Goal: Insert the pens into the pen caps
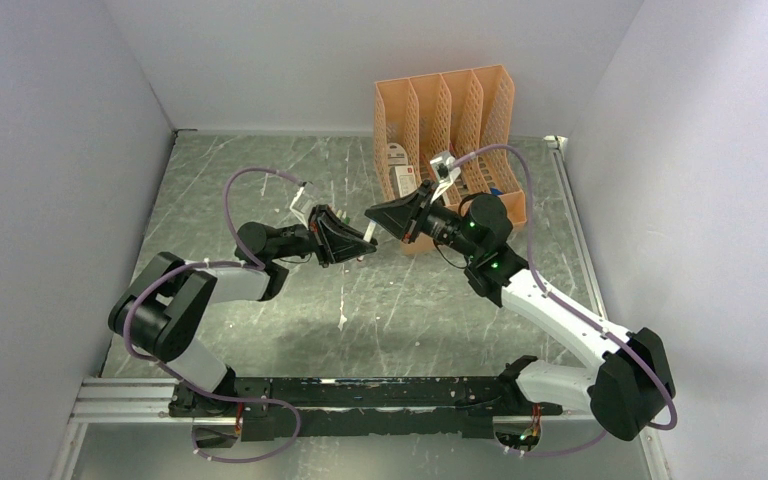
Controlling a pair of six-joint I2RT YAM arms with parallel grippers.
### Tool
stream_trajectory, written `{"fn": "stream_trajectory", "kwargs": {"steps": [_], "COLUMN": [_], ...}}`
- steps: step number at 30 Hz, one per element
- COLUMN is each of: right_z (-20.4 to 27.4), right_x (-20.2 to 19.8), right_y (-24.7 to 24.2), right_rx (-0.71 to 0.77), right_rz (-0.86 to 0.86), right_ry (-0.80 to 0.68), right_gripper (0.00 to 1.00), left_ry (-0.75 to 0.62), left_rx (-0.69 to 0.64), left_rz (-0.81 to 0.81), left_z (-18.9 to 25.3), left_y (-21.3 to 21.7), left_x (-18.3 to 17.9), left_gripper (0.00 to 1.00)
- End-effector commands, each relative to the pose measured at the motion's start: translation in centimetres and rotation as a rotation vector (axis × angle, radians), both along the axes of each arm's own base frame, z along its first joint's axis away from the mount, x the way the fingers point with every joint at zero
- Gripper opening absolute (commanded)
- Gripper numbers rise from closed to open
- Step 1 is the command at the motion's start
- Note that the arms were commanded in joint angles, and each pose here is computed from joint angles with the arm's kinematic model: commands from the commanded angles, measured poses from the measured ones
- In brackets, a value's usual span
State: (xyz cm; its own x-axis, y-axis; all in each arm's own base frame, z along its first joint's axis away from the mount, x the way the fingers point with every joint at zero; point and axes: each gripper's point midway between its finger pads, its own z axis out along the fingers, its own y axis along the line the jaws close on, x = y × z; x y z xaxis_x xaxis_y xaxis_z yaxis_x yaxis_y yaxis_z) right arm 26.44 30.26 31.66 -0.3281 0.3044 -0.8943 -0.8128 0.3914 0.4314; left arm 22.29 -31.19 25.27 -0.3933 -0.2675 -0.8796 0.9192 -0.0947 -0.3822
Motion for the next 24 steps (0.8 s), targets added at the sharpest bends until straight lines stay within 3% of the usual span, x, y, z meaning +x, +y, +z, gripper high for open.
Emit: {"fn": "stream_trajectory", "kwargs": {"steps": [1, 10, 24], "right_z": [-0.9, -5.5, -10.4], "right_x": [-0.6, -2.2, -5.3], "right_y": [-0.1, 1.0, 2.7], "right_rx": [-0.018, -0.105, -0.210], "right_rz": [0.000, -0.012, 0.116], "right_ry": [0.010, 0.068, 0.139], "right_gripper": [0.00, 0.00, 0.00], "left_ry": [-0.220, -0.187, -0.253], "left_rx": [-0.137, -0.112, -0.194], "left_rz": [0.030, 0.145, 0.016], "left_z": [5.1, 8.3, 11.9], "left_y": [0.4, -0.7, -0.1], "left_x": [-0.4, 3.6, 3.8], "left_gripper": [0.07, 0.07, 0.07]}}
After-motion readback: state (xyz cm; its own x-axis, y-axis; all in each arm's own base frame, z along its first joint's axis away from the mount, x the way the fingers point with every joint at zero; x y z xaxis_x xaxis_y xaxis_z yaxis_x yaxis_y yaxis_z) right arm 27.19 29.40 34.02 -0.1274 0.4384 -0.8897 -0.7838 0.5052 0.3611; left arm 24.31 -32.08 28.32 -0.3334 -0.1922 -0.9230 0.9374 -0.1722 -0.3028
